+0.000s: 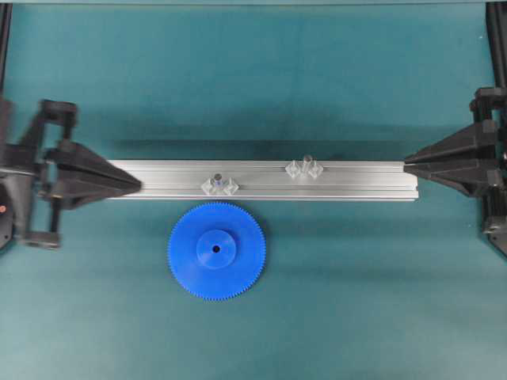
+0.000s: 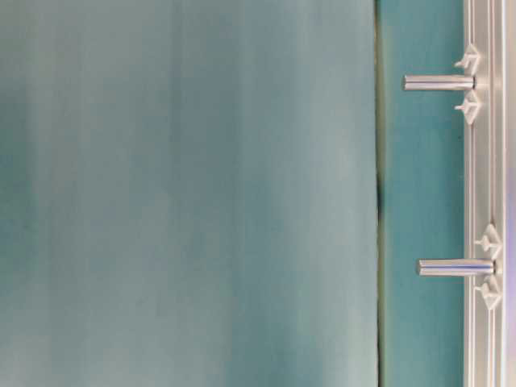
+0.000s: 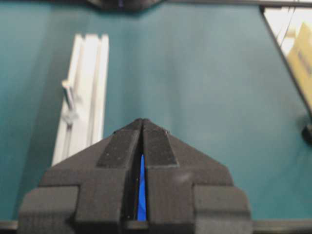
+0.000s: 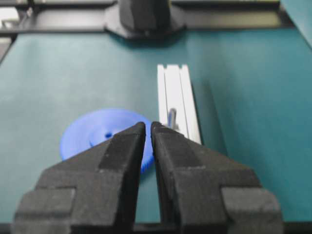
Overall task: Insert the large gear onto the shaft.
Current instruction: 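Move the left gripper over the large blue gear's hub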
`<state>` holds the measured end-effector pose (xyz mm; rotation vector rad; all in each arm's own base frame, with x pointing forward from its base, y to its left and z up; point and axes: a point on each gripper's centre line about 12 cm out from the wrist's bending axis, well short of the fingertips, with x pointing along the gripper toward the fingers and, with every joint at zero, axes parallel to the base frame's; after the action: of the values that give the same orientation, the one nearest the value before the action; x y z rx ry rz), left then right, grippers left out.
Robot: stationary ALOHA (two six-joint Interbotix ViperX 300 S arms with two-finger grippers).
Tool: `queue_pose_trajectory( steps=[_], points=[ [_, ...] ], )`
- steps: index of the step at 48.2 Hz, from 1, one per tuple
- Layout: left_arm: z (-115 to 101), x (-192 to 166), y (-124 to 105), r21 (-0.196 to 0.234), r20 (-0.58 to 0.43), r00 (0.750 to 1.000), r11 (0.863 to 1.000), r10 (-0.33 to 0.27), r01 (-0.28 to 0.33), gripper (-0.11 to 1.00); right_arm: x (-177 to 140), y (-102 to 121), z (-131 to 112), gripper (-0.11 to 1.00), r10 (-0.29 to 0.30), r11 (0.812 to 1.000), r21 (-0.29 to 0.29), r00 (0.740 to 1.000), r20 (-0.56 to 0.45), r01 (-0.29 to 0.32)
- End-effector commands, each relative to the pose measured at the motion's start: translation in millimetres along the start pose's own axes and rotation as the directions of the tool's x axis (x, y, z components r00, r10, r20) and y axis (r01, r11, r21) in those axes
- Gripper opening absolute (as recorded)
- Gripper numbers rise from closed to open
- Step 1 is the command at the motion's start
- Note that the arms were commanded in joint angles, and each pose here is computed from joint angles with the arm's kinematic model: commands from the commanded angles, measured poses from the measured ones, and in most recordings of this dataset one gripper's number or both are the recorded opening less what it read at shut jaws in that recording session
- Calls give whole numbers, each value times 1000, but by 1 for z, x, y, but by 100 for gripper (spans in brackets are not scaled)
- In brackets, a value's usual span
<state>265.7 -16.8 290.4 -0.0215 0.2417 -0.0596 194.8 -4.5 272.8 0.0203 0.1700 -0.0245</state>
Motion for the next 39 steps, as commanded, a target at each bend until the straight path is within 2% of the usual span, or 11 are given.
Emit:
queue_pose_trajectory(
  steps=[1,9,16,23,29,34,39],
  points=[
    [7,16,-3,1,-23,1000,1000,-8,8,-1,0,-3,8,21,-13,1000,2,1000,2,13],
    [-2,44,-4,-42,-95,995,999,-10,6,-1,0,-6,2,26,-30,1000,5,999,-19,30],
    [-5,57,-6,-74,-149,989,997,-12,1,-1,-4,-9,-1,35,-45,999,9,999,-25,45],
    [-6,67,-11,-60,-193,981,998,-23,12,0,-8,-11,-3,53,-60,998,13,997,-50,60],
    [-7,76,-19,-29,-228,973,999,-42,36,3,-10,-14,-6,67,-76,997,15,994,-77,77],
    [-12,85,-25,-16,-278,959,999,-54,52,17,-11,-16,-6,71,-87,996,15,993,-77,89],
    [-21,96,-32,-18,-355,933,998,-61,59,44,-12,-18,-8,71,-98,995,14,992,-79,99]
  ],
)
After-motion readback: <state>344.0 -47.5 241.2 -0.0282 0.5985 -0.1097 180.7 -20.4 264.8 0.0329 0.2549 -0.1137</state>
